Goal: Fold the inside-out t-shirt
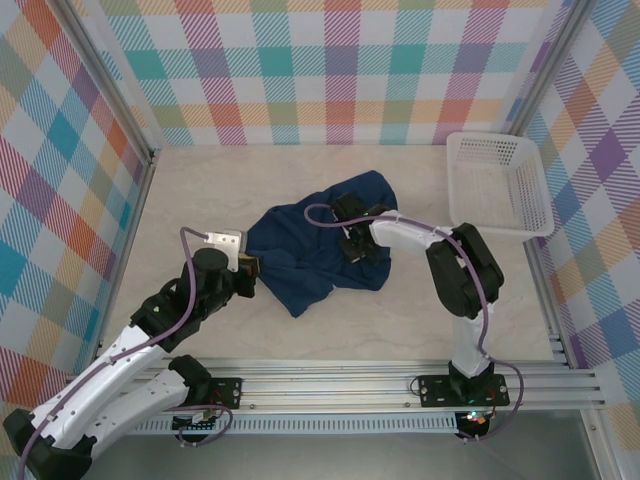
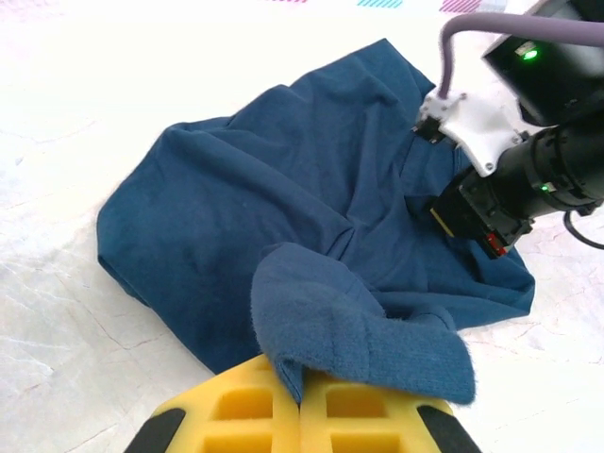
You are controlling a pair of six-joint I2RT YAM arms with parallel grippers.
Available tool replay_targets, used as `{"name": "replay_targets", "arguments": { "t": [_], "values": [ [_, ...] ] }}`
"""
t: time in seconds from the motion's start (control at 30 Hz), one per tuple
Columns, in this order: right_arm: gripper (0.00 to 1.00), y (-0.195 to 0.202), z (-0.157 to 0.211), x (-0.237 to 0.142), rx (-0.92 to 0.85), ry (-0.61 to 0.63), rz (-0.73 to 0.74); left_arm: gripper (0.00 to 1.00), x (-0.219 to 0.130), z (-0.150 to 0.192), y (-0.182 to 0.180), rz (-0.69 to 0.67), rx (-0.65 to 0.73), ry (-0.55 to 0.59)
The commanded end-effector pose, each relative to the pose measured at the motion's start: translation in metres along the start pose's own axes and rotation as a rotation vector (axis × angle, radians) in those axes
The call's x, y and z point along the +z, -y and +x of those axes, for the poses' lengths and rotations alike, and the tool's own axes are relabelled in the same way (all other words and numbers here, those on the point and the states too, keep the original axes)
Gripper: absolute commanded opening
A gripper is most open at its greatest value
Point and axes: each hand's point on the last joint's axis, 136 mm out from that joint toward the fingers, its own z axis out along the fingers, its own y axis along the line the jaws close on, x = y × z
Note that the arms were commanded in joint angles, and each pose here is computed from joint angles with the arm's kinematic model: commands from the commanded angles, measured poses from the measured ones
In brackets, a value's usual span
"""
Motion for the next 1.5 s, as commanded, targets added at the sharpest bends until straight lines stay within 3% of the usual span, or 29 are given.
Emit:
{"name": "replay_targets", "arguments": {
  "t": [0.0,0.3,0.57,0.77,0.9,1.0,1.23,1.47],
  "values": [
    [0.0,0.037,-0.017,-0.048,0.082,0.128,0.028,0.0,-0.016,-0.03,-0.008,-0.042,-0.033,0.075],
    [0.0,0.1,-0.025,-0.17,0.406,0.461,-0.307,0.0,-0.048,-0.098,-0.026,-0.148,-0.031,0.126],
    [0.0,0.138,-0.019,-0.241,0.504,0.675,-0.305,0.0,-0.085,-0.165,-0.052,-0.293,-0.014,0.249],
    [0.0,0.158,-0.01,-0.266,0.544,0.763,-0.243,0.0,-0.098,-0.202,-0.076,-0.356,-0.005,0.256],
    [0.0,0.158,-0.002,-0.259,0.561,0.729,-0.239,0.0,-0.09,-0.205,-0.085,-0.355,-0.035,0.207],
    [0.0,0.149,0.007,-0.234,0.601,0.649,-0.278,0.0,-0.072,-0.179,-0.083,-0.308,-0.083,0.137],
    [0.01,0.108,0.008,-0.127,0.679,0.369,-0.5,0.0,-0.025,-0.097,-0.104,-0.33,-0.188,-0.097],
    [0.18,0.105,0.005,-0.051,0.69,0.197,-0.487,0.0,-0.007,-0.059,-0.113,-0.334,-0.232,-0.209]
  ]
}}
